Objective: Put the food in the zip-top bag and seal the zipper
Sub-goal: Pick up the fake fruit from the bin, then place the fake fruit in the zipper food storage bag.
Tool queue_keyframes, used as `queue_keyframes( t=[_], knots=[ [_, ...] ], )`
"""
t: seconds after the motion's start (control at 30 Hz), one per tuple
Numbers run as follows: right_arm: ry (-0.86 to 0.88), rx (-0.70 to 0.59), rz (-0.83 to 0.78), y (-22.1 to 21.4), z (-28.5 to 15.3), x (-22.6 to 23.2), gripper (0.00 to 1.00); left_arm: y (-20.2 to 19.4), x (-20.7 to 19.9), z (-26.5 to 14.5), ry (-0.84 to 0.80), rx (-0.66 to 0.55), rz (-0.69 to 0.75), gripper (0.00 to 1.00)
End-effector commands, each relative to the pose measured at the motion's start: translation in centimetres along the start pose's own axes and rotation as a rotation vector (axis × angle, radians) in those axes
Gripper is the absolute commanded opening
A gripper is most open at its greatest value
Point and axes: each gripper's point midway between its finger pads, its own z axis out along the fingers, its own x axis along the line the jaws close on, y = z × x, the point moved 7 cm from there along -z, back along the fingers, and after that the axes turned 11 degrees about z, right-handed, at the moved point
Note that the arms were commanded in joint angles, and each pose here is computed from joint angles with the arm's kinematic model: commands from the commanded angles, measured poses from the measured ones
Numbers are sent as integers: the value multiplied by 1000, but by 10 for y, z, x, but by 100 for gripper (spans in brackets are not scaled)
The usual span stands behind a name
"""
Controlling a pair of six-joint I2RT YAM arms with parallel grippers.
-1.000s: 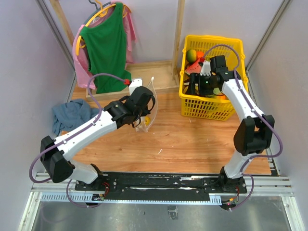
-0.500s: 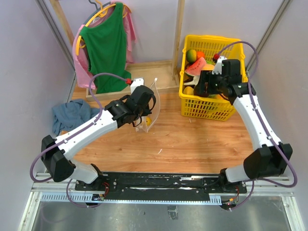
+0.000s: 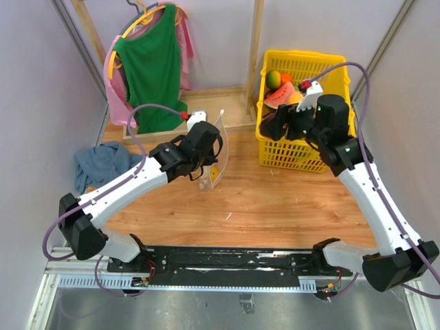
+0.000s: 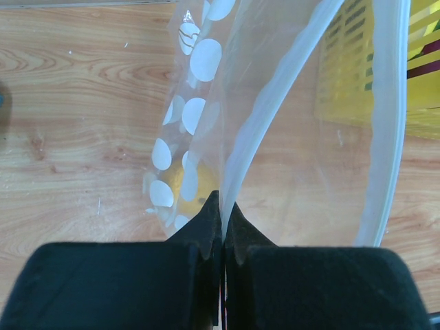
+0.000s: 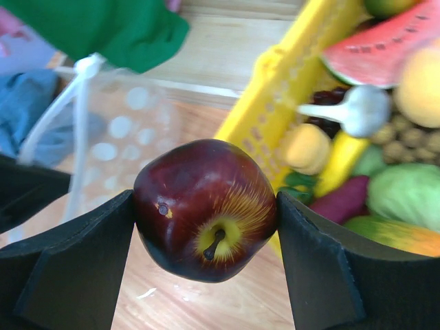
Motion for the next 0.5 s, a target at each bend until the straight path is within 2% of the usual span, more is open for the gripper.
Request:
queue_keyframes(
  t=[0.0,0.27,0.47],
  knots=[
    [203,-36,20,-4,-2,45,21,16,-5,-4,-24,-44,-32,0],
    [471,-19,40,-24,0,109,21,16,-6,-4,-37,-44,-46,0],
    [507,15,57,-42,17,123,20,15,-8,-4,-50,-38,-50,0]
  ],
)
